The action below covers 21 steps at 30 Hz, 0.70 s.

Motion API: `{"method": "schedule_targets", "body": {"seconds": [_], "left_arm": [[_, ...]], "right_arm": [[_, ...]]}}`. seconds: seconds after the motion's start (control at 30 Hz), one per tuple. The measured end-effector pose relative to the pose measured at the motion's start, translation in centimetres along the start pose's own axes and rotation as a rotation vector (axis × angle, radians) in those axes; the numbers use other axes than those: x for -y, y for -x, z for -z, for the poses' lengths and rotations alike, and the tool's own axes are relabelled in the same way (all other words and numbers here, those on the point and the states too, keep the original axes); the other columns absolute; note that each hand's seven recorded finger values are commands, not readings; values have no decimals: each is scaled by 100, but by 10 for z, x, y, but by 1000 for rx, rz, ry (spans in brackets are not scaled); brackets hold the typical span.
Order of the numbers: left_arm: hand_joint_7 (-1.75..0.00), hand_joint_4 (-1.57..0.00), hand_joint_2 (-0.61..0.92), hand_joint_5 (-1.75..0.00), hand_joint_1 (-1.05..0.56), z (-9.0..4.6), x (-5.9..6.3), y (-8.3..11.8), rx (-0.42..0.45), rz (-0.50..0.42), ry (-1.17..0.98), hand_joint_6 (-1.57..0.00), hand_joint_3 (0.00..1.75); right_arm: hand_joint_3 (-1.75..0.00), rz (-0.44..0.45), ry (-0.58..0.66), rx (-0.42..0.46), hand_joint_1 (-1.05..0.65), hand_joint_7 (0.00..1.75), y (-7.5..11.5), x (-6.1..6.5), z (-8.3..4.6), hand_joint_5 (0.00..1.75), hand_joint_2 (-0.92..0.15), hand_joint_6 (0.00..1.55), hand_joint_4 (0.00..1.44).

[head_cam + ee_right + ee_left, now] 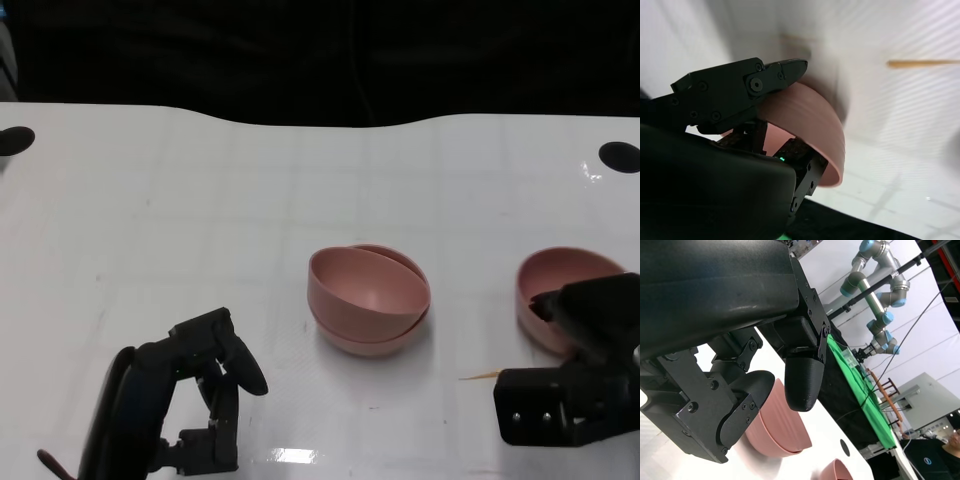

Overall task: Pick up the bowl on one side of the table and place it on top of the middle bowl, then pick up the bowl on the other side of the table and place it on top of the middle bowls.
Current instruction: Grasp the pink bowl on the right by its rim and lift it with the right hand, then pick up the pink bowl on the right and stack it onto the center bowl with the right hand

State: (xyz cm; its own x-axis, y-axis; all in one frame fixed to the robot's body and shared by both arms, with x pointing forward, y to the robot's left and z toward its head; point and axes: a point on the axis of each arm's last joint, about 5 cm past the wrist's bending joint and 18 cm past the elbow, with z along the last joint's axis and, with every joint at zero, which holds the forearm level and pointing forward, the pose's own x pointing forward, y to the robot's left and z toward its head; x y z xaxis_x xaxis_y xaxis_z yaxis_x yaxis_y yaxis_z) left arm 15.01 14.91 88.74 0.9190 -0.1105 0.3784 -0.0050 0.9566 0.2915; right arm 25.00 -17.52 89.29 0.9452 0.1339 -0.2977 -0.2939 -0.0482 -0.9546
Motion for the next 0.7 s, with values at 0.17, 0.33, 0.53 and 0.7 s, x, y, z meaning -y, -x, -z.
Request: {"method": "schedule_targets", "body": {"seconds": [0.17, 0.33, 0.53, 0.7], "left_arm": [[-155, -99, 22, -168, 3, 0, 0, 0, -1, 2, -2, -88, 165], [-155, -99, 22, -167, 4, 0, 0, 0, 0, 3, -2, -88, 165], [-154, -99, 21, -167, 4, 0, 0, 0, 0, 3, -2, -88, 166], [-155, -99, 22, -168, 5, 0, -1, -1, 1, 5, -3, -87, 165]], "right_arm": [[-12, 88, -3, 42, -23, 10, 0, -5, -1, 161, -92, 103, 85], [-8, 201, -46, 130, -21, 9, 8, -6, -4, 173, -92, 117, 84], [-7, 232, -59, 149, -21, 7, 9, -4, -5, 174, -92, 119, 84], [-117, 528, -214, 320, -7, 155, 14, 11, -11, 175, -26, 84, 97]]}}
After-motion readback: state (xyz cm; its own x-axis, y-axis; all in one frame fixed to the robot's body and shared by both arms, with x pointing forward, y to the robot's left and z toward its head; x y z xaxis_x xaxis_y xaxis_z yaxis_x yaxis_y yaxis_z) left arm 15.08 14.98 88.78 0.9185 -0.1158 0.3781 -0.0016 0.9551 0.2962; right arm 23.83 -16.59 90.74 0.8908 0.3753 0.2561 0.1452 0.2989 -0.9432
